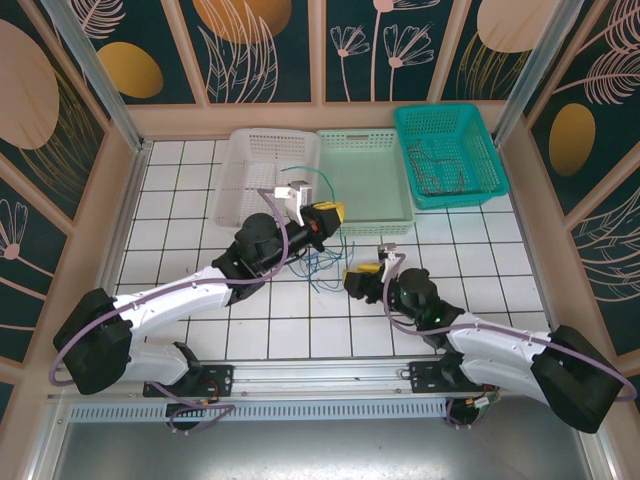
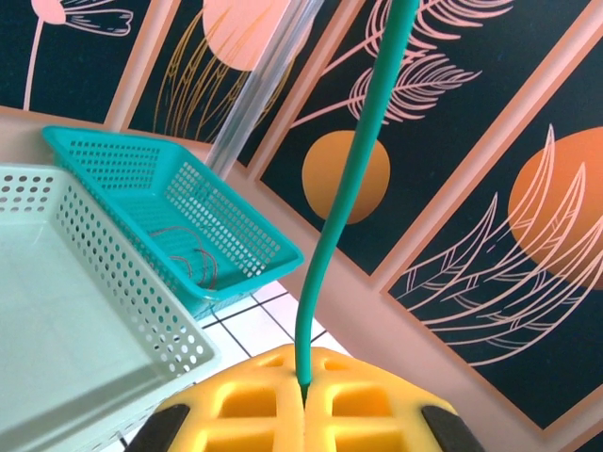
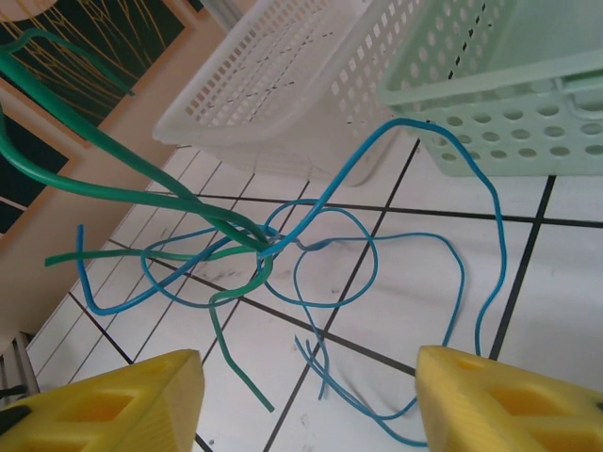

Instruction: Untangle the cables

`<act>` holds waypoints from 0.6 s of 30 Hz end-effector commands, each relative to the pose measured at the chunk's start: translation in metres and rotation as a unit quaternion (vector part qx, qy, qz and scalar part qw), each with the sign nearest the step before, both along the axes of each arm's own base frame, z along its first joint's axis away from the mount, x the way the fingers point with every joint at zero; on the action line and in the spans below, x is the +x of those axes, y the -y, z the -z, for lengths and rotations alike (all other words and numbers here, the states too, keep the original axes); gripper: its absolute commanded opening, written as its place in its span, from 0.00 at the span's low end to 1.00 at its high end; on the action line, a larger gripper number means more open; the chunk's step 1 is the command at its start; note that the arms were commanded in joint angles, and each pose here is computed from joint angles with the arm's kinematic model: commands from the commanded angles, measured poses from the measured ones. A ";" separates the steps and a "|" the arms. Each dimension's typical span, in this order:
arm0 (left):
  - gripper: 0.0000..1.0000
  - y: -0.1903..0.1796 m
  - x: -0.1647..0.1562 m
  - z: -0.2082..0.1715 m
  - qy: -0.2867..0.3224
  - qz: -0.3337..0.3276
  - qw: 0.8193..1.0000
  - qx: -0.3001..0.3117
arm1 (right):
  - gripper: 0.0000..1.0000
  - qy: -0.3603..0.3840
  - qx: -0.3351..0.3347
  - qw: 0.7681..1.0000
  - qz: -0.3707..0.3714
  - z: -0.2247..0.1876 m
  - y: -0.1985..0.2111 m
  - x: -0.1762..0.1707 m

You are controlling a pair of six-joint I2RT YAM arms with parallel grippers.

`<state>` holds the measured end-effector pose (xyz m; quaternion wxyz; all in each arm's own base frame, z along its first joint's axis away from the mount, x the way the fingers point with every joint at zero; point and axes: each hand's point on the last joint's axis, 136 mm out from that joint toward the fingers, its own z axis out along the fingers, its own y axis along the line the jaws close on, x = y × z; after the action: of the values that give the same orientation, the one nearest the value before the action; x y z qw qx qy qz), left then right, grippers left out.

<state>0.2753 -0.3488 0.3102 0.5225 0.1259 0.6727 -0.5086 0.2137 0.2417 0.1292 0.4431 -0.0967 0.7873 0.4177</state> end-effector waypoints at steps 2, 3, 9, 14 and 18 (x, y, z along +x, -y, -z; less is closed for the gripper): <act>0.01 0.003 0.003 -0.015 0.006 0.006 0.999 -0.047 | 0.65 0.016 0.027 0.999 -0.020 -0.014 -0.016 0.003; 0.00 0.004 0.003 -0.016 0.005 0.009 0.999 -0.051 | 0.65 0.014 0.027 0.999 -0.027 -0.013 -0.021 0.005; 0.00 0.006 0.002 -0.016 -0.003 0.018 0.997 -0.068 | 0.65 0.017 0.037 0.998 -0.039 -0.014 -0.040 0.012; 0.00 0.005 0.001 -0.016 -0.007 0.020 0.997 -0.079 | 0.65 0.017 0.032 0.999 -0.022 -0.011 -0.039 0.018; 0.00 0.007 -0.002 -0.017 -0.010 0.031 0.995 -0.092 | 0.59 0.018 0.025 1.000 0.003 -0.006 -0.034 0.026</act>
<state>0.2772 -0.3563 0.3167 0.5085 0.0952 0.6486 -0.5583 0.2291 0.2718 0.1173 0.4312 -0.1050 0.7879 0.4270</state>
